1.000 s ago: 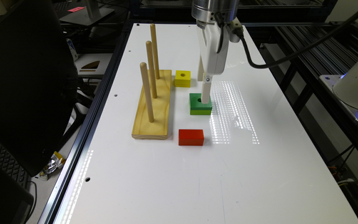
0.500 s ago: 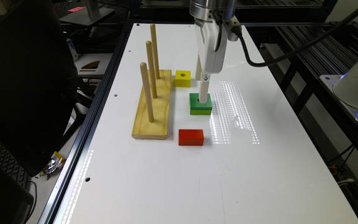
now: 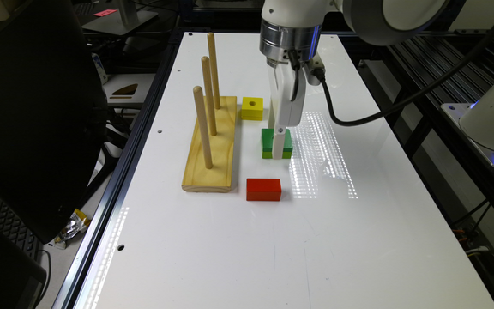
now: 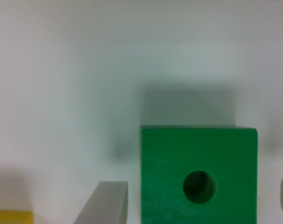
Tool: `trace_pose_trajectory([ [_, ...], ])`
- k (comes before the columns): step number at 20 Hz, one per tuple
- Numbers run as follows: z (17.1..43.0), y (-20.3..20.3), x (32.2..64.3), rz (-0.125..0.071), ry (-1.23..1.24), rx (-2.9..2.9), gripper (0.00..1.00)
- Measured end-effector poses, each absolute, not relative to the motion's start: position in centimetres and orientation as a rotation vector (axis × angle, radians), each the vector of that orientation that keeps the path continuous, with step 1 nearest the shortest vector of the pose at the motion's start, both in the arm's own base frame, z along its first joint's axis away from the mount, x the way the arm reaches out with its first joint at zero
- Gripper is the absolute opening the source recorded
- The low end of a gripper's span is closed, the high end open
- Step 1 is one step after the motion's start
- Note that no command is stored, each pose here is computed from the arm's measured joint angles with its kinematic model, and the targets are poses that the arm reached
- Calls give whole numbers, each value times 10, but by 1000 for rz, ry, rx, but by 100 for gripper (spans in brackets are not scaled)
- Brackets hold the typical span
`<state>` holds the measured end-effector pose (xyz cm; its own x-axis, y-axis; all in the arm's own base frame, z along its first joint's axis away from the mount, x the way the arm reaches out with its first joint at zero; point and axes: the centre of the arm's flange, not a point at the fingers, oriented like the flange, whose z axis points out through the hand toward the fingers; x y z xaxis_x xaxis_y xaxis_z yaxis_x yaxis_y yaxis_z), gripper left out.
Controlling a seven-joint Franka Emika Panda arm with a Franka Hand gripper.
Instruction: Pick up green block.
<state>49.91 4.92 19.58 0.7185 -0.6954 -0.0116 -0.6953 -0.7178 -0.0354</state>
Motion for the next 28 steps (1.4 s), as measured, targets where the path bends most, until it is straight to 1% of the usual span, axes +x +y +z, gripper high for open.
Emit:
trace_pose_trajectory([
  [5, 197, 49, 501, -10, 1164, -2876, 100],
  [8, 199, 49, 504, -19, 1163, -2873, 100],
  [11, 200, 50, 504, -22, 1163, -2872, 100],
  [17, 200, 50, 505, -21, 1163, -2872, 100],
  [19, 193, 50, 503, -10, 1164, -2874, 100],
  [20, 188, 50, 503, -8, 1165, -2874, 100],
  [24, 172, 50, 505, -5, 1166, -2871, 100],
  [26, 173, 50, 508, -10, 1166, -2869, 100],
  [28, 173, 50, 509, -10, 1166, -2869, 100],
])
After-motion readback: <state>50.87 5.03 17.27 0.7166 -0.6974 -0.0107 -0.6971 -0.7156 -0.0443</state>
